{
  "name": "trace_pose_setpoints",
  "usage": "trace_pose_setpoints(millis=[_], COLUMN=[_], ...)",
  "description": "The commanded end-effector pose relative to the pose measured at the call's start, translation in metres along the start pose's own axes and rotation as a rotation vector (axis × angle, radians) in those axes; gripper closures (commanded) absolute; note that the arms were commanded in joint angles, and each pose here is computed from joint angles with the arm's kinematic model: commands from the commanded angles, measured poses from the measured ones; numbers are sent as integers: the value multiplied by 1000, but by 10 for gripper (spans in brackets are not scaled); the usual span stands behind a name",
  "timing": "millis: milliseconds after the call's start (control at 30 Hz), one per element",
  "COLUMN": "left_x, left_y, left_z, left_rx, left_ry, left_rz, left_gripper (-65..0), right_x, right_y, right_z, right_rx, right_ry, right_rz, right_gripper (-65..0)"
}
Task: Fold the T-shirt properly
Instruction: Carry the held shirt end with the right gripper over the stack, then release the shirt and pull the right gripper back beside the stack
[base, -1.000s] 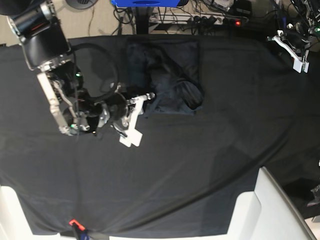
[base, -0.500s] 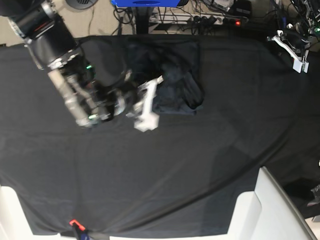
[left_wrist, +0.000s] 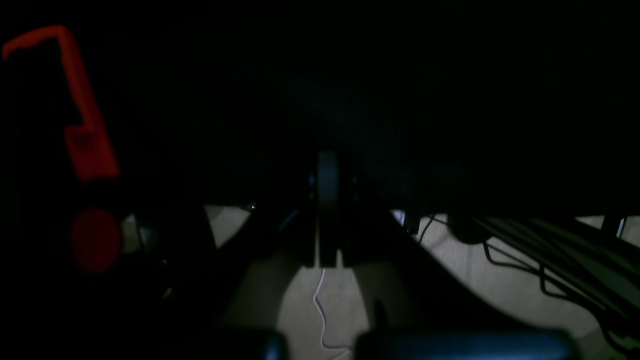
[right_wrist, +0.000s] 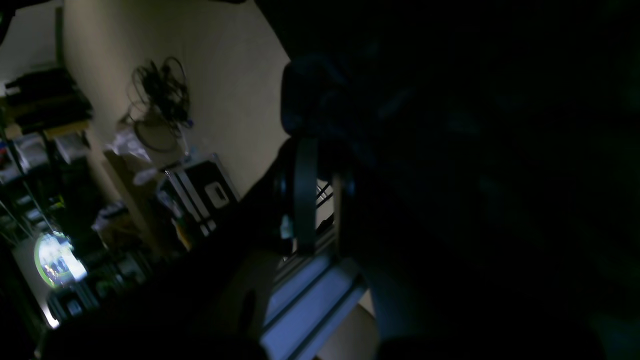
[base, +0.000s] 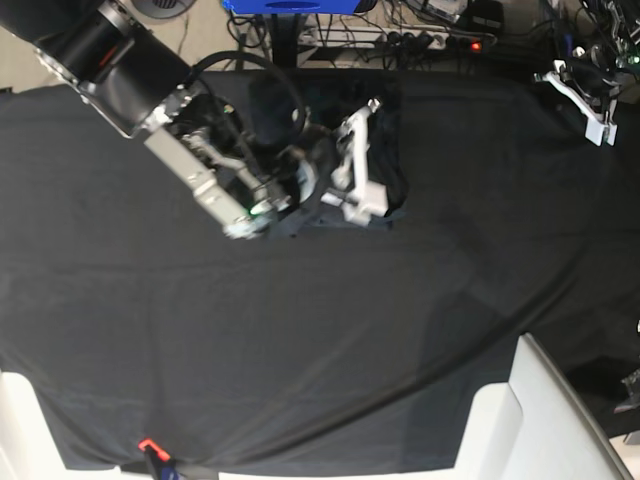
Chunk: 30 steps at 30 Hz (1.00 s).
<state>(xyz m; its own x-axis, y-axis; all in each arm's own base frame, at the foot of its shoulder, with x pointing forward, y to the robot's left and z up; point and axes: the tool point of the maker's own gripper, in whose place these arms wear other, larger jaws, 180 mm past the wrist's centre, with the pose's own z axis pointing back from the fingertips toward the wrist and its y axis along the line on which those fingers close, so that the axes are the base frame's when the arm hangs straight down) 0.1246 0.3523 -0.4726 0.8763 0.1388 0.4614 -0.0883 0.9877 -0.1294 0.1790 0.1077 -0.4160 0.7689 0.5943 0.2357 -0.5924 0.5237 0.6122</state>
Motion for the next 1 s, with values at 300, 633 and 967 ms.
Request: trace_pose_setpoints(millis=[300,633,967], left_x=[14,12,11], left_y=[5,-16,-12], left_z=[5,-7,-6], left_rx=[4,-48,-31], left_ry=[-35,-9,5], left_rz=[-20,-57,-77], left_gripper=[0,0,0], right_x=[24,72,51], right_y=[-20,-68,-108], right_z=[52,72,63], right_rx=[-26,-115,-161], right_ry=[-115,-279,-262], right_rz=[-39,-95,-209], right_gripper=[-48,-48,-45])
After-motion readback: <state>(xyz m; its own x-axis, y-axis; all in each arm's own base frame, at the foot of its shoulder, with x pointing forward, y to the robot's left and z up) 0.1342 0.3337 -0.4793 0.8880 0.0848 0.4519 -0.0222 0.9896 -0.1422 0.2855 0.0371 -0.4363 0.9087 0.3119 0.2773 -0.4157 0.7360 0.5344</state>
